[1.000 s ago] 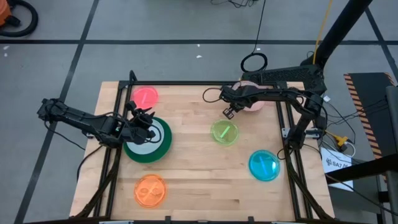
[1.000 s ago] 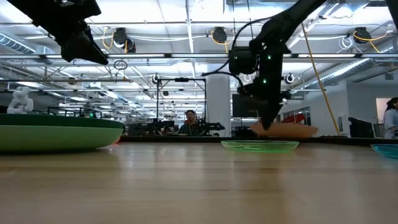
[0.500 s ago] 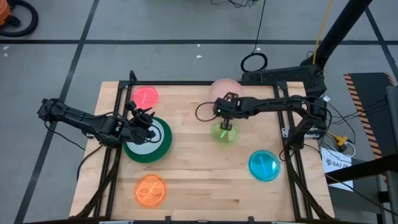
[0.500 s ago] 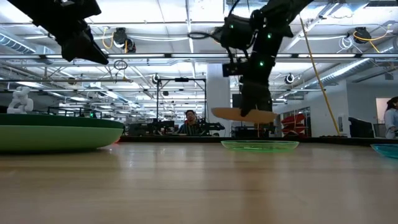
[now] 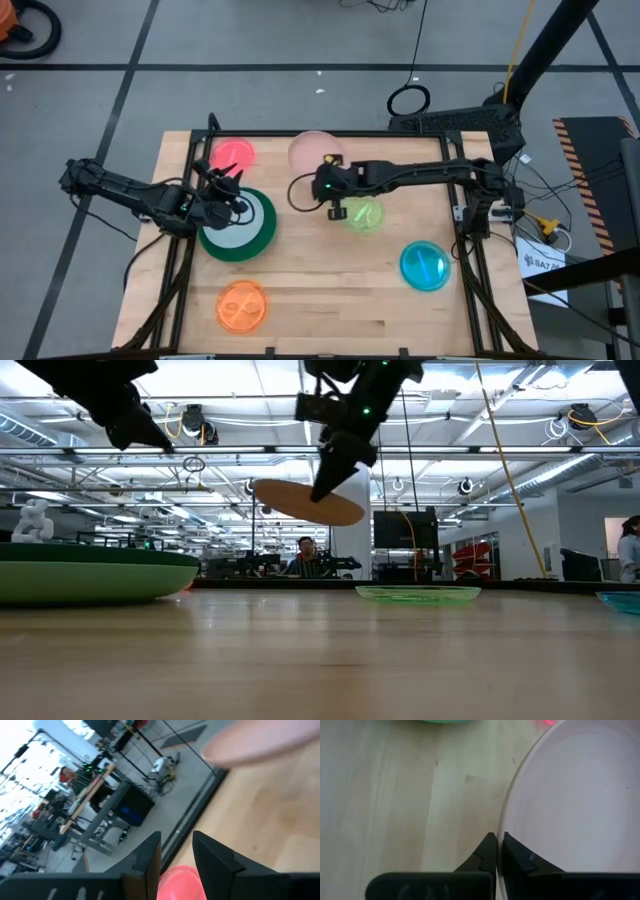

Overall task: Stack plastic plates
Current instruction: Stack the light pink plate on top of the light blue plate

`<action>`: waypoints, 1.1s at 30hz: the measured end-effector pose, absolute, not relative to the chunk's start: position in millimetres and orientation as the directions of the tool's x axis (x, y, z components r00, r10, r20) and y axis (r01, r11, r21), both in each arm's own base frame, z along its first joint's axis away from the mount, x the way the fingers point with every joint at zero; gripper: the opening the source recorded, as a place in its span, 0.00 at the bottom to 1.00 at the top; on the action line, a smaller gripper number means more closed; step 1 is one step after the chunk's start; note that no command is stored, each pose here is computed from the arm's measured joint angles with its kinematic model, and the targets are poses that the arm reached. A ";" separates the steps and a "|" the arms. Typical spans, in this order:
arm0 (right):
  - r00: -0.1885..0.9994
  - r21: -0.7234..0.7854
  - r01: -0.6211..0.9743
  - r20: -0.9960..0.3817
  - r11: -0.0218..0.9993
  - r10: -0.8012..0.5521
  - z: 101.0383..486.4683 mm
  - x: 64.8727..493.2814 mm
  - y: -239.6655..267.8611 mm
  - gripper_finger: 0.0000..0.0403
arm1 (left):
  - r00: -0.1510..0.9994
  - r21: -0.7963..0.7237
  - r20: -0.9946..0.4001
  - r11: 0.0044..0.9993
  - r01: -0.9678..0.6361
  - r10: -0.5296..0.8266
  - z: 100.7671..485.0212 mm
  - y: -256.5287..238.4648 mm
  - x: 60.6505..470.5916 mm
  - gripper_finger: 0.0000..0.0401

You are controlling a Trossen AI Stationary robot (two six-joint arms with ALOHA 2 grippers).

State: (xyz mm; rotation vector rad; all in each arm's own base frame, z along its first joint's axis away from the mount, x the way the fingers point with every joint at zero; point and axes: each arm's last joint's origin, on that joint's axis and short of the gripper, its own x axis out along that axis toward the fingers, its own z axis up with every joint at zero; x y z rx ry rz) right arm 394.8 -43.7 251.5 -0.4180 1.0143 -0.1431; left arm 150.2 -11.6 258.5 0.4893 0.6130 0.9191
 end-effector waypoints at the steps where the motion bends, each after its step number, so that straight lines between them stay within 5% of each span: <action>1: 0.528 -0.413 -0.100 -0.793 0.905 -0.304 249.9 399.9 -41.8 0.01 | 0.458 0.621 -0.264 0.513 -0.593 0.849 260.6 -10.9 148.0 0.30; 20: 0.614 -0.597 -0.489 -0.753 0.636 -0.235 236.2 490.0 7.3 0.01 | 0.473 0.483 -0.193 0.503 -0.717 0.860 281.7 -2.2 116.3 0.30; 33: 0.647 -0.602 -0.623 -0.755 0.499 -0.103 218.8 510.1 36.8 0.01 | 0.473 0.472 -0.194 0.504 -0.723 0.860 281.3 -2.2 116.6 0.30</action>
